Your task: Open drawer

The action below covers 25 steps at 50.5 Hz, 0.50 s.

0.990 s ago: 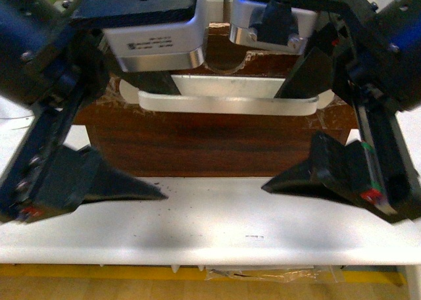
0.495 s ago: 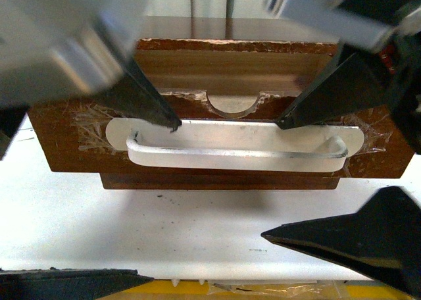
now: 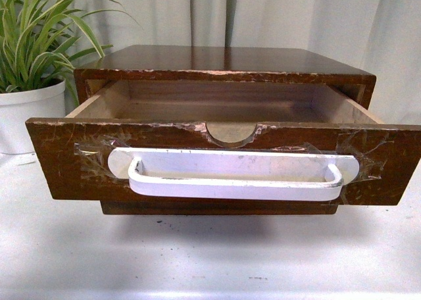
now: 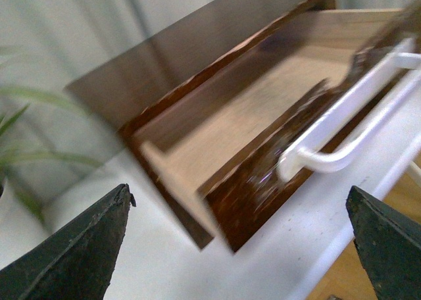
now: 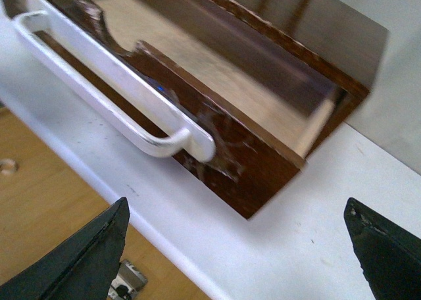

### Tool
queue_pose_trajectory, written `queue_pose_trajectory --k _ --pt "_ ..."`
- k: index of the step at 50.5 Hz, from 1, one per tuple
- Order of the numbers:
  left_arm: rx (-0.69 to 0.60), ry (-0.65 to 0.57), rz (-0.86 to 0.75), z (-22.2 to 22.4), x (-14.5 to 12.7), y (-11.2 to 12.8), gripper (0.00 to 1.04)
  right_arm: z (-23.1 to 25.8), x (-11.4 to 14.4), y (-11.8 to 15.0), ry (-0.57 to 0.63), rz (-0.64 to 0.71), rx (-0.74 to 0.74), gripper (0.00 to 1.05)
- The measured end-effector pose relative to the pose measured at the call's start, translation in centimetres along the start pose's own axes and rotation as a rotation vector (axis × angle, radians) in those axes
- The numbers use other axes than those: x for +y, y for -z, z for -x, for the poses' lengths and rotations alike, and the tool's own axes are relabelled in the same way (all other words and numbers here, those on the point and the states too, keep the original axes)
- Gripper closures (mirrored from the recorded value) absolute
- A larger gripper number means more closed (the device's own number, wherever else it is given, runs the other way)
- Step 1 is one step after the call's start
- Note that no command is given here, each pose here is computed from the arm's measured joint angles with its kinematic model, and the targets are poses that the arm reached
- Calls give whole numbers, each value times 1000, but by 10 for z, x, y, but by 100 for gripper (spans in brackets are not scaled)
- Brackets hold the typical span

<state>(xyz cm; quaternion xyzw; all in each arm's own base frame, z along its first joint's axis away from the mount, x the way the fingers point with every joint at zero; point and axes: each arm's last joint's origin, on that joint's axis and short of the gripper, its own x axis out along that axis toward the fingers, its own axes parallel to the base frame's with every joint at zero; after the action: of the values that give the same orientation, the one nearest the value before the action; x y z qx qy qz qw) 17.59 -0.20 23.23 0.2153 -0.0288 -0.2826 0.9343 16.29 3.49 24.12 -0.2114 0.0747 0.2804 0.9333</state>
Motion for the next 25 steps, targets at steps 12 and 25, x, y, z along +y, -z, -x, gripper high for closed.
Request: queue_pose_trajectory --k 12,25 --pt "116 -288 319 41 -17 32 6 30 19 33 204 -180 4 9" --pt "191 -509 442 66 -48 50 6 51 35 54 412 -413 -57 9"
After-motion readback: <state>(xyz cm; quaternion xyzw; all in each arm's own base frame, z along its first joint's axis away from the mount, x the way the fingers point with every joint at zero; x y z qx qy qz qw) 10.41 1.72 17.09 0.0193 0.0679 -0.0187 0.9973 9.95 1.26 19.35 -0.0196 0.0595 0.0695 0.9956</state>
